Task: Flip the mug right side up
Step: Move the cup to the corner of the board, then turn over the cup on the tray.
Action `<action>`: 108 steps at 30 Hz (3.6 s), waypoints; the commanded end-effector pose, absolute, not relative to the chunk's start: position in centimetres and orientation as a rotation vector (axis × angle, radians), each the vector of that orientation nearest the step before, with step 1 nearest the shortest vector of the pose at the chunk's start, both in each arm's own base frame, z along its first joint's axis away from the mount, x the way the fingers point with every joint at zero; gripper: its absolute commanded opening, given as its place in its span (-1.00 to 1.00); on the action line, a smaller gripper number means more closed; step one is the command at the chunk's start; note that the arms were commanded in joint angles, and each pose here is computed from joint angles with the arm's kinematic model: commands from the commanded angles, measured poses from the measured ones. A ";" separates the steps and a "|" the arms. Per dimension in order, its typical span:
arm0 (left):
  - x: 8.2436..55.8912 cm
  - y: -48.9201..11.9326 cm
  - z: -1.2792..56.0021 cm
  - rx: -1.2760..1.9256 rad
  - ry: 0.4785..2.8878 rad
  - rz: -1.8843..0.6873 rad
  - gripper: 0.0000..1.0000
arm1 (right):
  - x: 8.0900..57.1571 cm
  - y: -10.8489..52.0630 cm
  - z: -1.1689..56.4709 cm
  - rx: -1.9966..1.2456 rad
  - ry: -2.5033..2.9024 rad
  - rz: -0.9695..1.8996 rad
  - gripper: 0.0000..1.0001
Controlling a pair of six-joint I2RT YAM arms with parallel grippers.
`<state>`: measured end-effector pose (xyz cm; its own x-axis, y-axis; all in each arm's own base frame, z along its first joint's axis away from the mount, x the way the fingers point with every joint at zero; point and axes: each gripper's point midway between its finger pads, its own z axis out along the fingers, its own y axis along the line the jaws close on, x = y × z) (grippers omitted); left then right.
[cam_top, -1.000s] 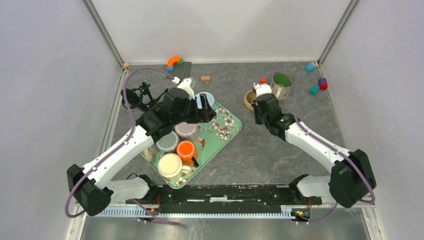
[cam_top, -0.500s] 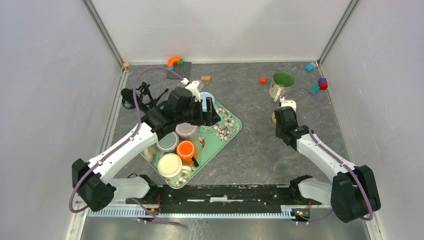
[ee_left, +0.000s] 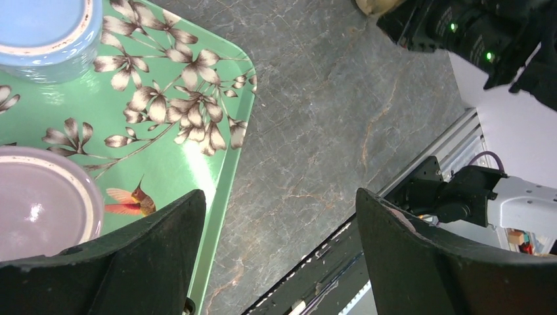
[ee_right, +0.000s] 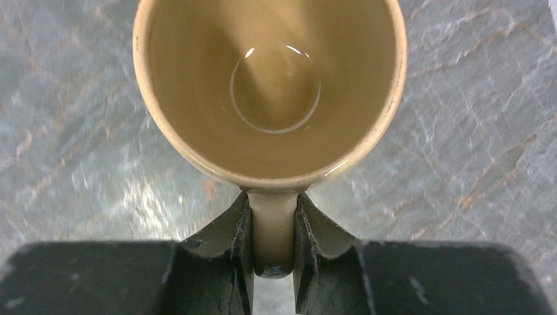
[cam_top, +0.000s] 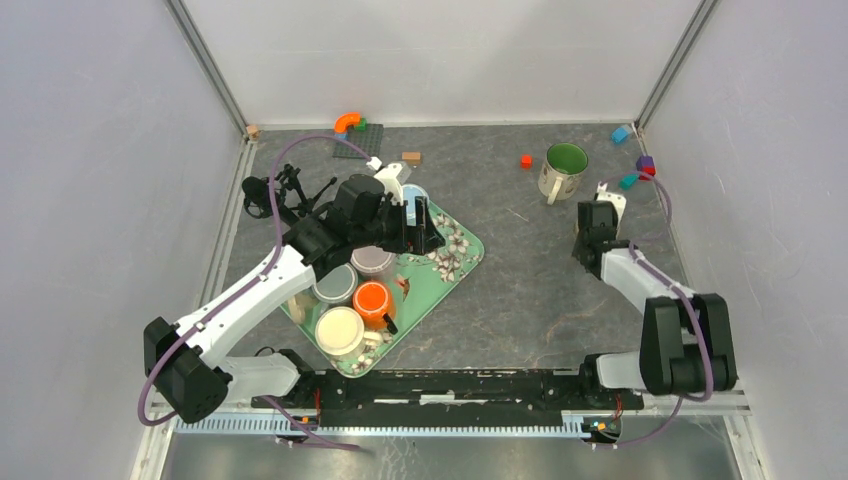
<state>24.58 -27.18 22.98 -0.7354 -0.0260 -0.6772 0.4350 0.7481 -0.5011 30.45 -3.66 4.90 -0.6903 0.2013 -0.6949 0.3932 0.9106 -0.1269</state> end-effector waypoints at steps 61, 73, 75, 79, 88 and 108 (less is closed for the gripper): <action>25.5 -23.3 20.7 0.190 2.265 -0.641 0.99 | 35.2 -0.8 16.0 0.288 2.152 -0.044 0.96; 37.7 -21.0 20.3 -0.020 2.279 -0.411 0.99 | 33.5 7.6 16.8 0.042 2.089 0.217 0.96; 39.6 -20.6 19.8 -0.048 2.284 -0.398 0.99 | 33.4 8.0 16.5 0.015 2.094 0.234 0.96; 42.9 -20.7 17.9 -0.034 2.314 -0.422 0.99 | 33.1 8.9 17.1 -0.011 2.060 0.286 0.96; 47.6 -20.5 14.7 -0.029 2.375 -0.463 0.99 | 32.3 10.7 16.8 -0.089 2.057 0.368 0.96; 43.5 -22.4 11.4 -0.154 2.471 -0.700 0.99 | 32.0 10.8 15.3 -0.103 2.087 0.361 0.96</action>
